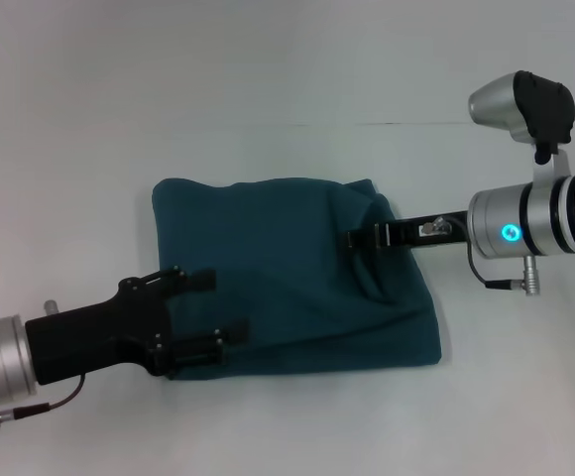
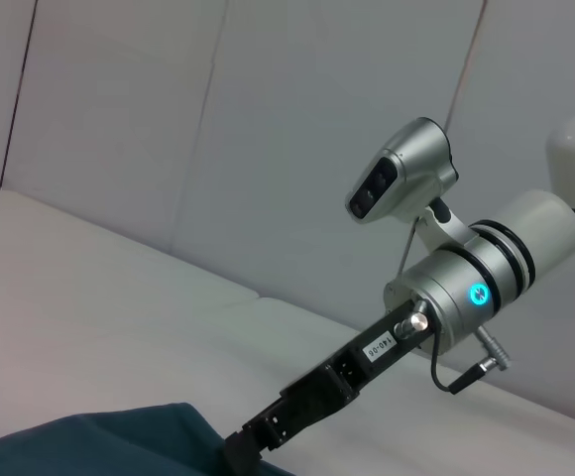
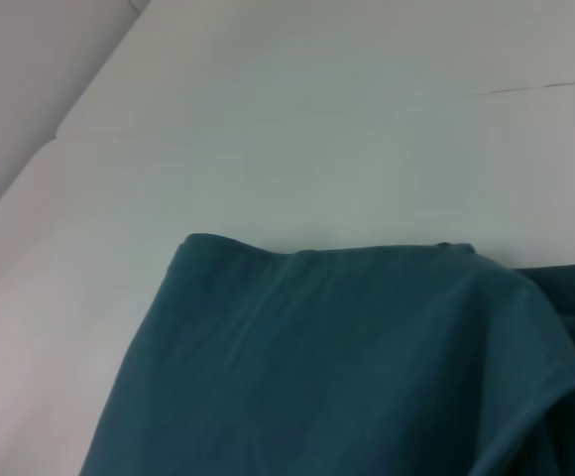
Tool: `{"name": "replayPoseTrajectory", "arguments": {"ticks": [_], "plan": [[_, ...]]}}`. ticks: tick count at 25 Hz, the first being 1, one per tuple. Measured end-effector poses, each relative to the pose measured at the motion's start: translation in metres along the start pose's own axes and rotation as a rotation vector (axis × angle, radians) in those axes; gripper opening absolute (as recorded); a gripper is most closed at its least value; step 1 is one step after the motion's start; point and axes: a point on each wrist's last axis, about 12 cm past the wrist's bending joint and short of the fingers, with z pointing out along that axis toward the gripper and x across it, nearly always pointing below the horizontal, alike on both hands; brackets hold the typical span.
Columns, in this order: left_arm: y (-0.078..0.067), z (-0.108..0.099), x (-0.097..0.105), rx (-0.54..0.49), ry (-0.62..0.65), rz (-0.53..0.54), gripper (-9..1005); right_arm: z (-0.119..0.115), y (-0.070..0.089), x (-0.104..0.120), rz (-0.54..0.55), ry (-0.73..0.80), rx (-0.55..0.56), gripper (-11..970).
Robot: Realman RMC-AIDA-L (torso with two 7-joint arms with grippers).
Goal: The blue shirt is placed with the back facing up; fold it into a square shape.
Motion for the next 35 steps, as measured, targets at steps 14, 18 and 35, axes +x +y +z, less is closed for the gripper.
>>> {"name": "replayPoseTrajectory", "arguments": {"ticks": [14, 18, 35], "plan": [[-0.002, -0.002, 0.003, -0.007, -0.009, -0.013, 887, -0.012, -0.012, 0.003, 0.018, -0.037, 0.007, 61], [-0.002, -0.001, 0.003, -0.004, -0.012, -0.019, 886, -0.02, -0.019, 0.0, 0.021, -0.046, 0.016, 7], [-0.004, 0.002, 0.004, -0.001, -0.021, -0.033, 885, -0.031, -0.03, -0.001, 0.022, -0.048, 0.045, 45]]}}
